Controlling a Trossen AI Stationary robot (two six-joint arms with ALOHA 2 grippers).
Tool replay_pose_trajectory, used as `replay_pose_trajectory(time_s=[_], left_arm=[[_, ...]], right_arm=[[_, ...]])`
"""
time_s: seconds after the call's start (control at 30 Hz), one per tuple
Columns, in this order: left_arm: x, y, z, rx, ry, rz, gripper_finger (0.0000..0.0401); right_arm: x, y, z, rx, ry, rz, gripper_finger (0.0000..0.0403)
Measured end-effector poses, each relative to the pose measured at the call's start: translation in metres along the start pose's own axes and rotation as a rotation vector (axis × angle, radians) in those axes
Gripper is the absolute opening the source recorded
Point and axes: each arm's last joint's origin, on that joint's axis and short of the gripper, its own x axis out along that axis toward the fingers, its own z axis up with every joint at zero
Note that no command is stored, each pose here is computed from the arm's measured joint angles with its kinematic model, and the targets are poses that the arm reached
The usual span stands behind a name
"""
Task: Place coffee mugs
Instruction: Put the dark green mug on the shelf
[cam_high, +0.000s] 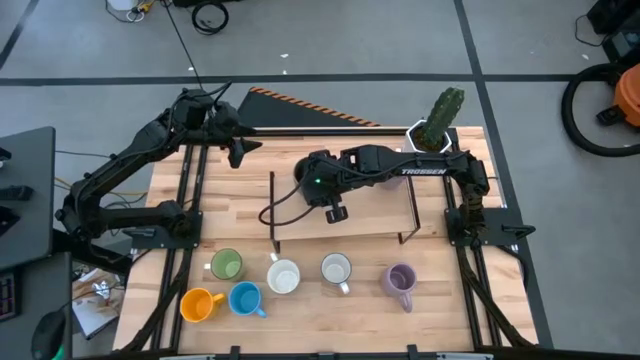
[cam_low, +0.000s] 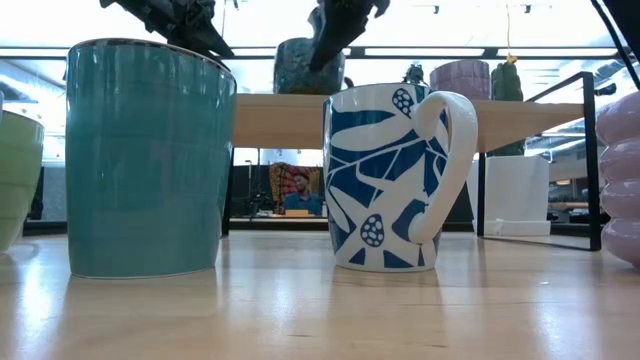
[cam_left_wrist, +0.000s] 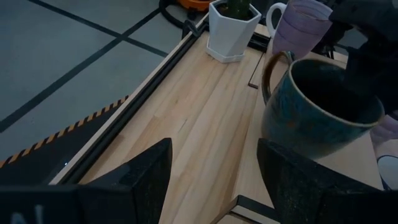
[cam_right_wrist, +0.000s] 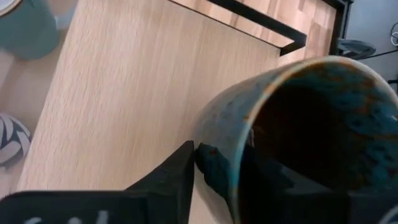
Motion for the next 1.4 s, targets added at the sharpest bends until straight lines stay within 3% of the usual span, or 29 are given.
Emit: replay_pose_trajectory(time_s=[0.33, 0.9, 1.17, 1.4], left_arm=[[0.000, 0.000, 0.000, 0.001, -0.001, 0.000, 0.0243], [0.000, 0.000, 0.000, 0.001, -0.002, 0.001, 0.0243], [0.000, 0.000, 0.000, -0.001, -0.002, 0.001, 0.0243], [0.000, 0.000, 0.000, -0.006, -0.002, 0.001, 0.0243]], right_arm=[[0.000, 0.001, -0.006, -0.056, 0.050, 0.029, 0.0050], [-0.040, -0.008, -0.031, -0.293, 0.102, 0.114, 0.0052], [-0.042, -0.018, -0.048, -0.236, 0.150, 0.261, 0.0051], [-0.043, -0.026, -0.060, -0.177, 0.219, 0.285, 0.0051]])
